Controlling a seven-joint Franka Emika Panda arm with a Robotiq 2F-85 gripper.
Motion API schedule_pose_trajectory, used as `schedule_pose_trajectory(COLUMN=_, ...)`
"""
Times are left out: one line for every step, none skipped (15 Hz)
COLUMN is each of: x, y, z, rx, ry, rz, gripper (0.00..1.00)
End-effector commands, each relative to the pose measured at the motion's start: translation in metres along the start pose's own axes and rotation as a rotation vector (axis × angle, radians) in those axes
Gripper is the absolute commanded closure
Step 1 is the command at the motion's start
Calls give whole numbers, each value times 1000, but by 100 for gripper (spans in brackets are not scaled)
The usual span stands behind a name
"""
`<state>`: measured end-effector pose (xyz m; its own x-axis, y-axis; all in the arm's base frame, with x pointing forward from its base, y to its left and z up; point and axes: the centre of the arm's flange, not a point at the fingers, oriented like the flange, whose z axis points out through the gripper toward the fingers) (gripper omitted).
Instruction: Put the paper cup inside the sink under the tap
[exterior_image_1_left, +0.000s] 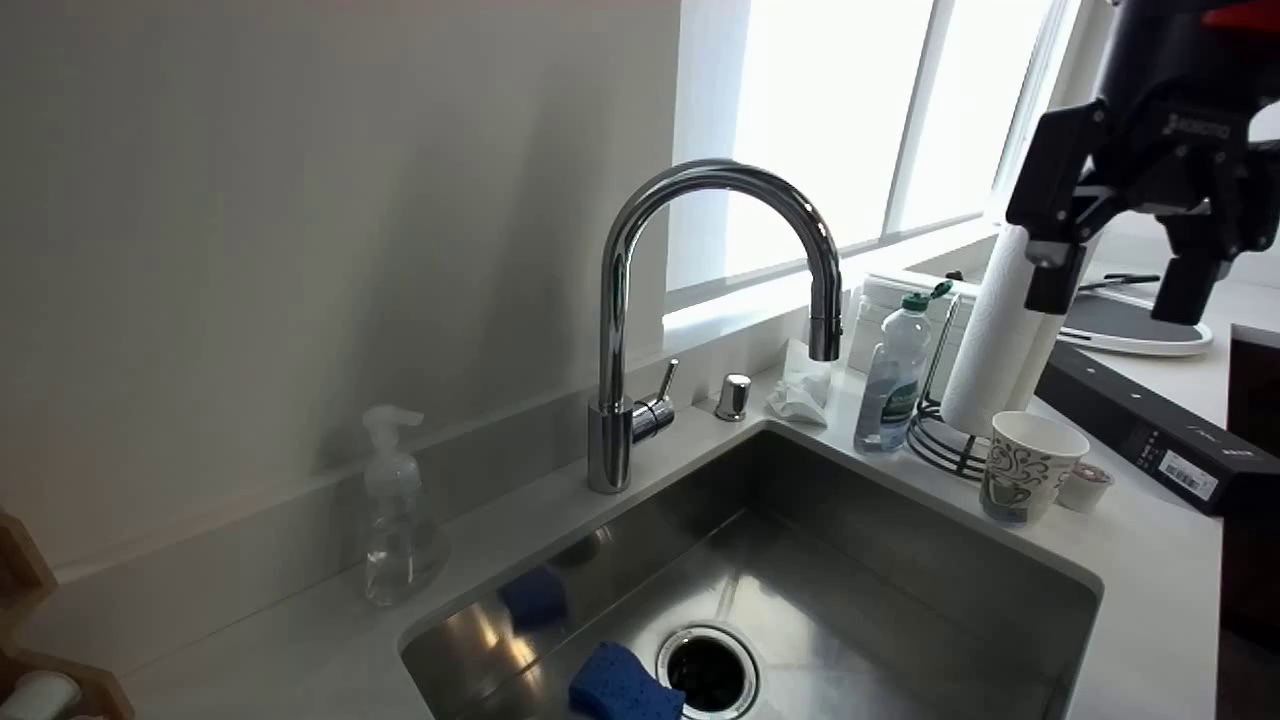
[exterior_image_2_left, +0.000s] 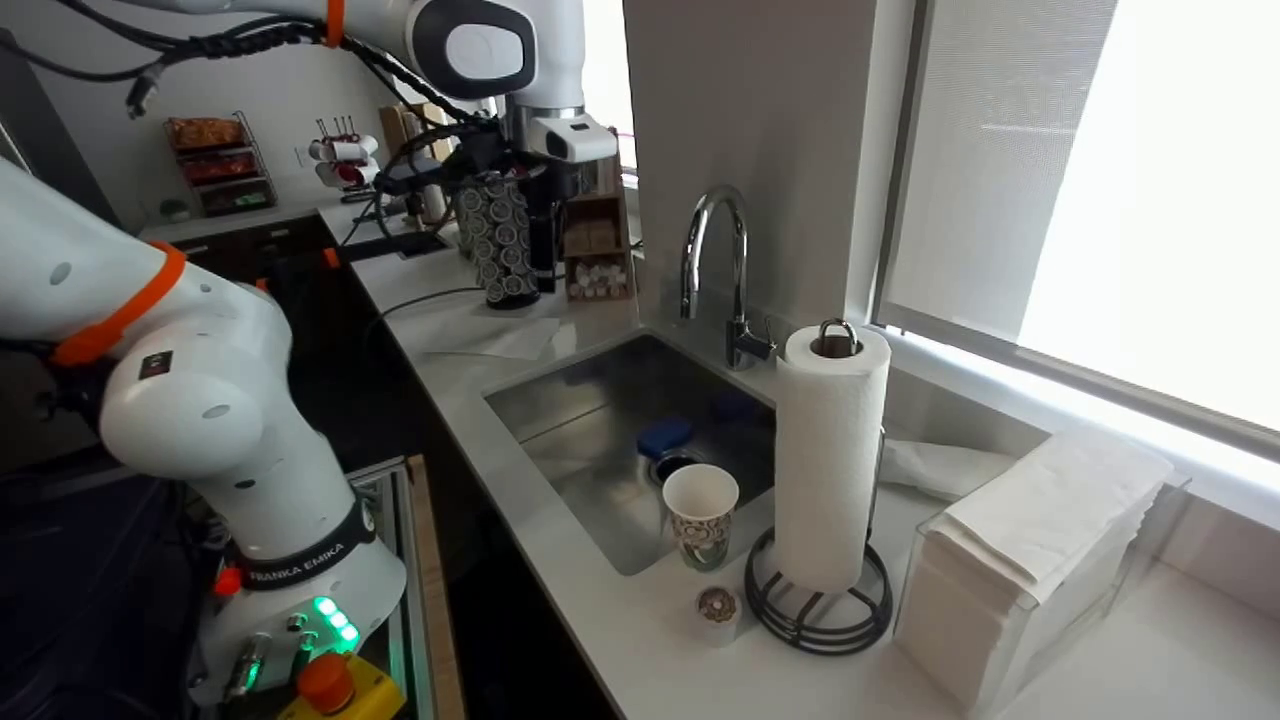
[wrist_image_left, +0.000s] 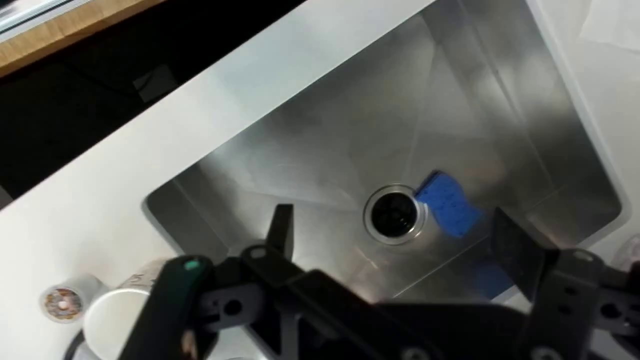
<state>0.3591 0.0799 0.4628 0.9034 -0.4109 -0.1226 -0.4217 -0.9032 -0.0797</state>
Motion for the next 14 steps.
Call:
schedule_pose_trajectory(x=2, y=88, z=5, rx=11, ry=48, rz=194, gripper=0)
schedule_pose_trajectory(x=11, y=109, z=7, rx=23, ry=72, rz=239, gripper=0)
schedule_pose_trajectory(x=14, y=128, z=8, rx=30, ry=88, rz=287, gripper=0)
schedule_pose_trajectory(x=24, y=147, z=10, rx=33, ry=117, rz=330, gripper=0)
schedule_pose_trajectory(x=31, y=162, z=14, rx=36, ry=150, rz=372, gripper=0)
schedule_pose_trajectory(x=38, y=177, z=16, rx=37, ry=178, rz=421, gripper=0)
schedule_pose_trajectory(x=42, y=187, z=23, rx=35, ry=209, rz=466, gripper=0)
schedule_pose_trajectory(x=48, y=197, z=30, rx=18, ry=247, rz=504, gripper=0)
schedule_pose_trajectory(x=50, y=205, z=38, rx=10, ry=282, rz=542, gripper=0)
schedule_pose_trajectory(x=53, y=209, z=43, rx=6, ry=320, rz=580, gripper=0)
schedule_pose_trajectory(x=53, y=211, z=45, rx=-9, ry=352, rz=617, gripper=0)
schedule_pose_trajectory(x=59, y=209, z=16, rx=35, ry=304, rz=541, gripper=0)
schedule_pose_trajectory(x=64, y=212, z=16, rx=28, ry=326, rz=567, gripper=0)
schedule_pose_trajectory(x=67, y=213, z=17, rx=23, ry=331, rz=579, gripper=0)
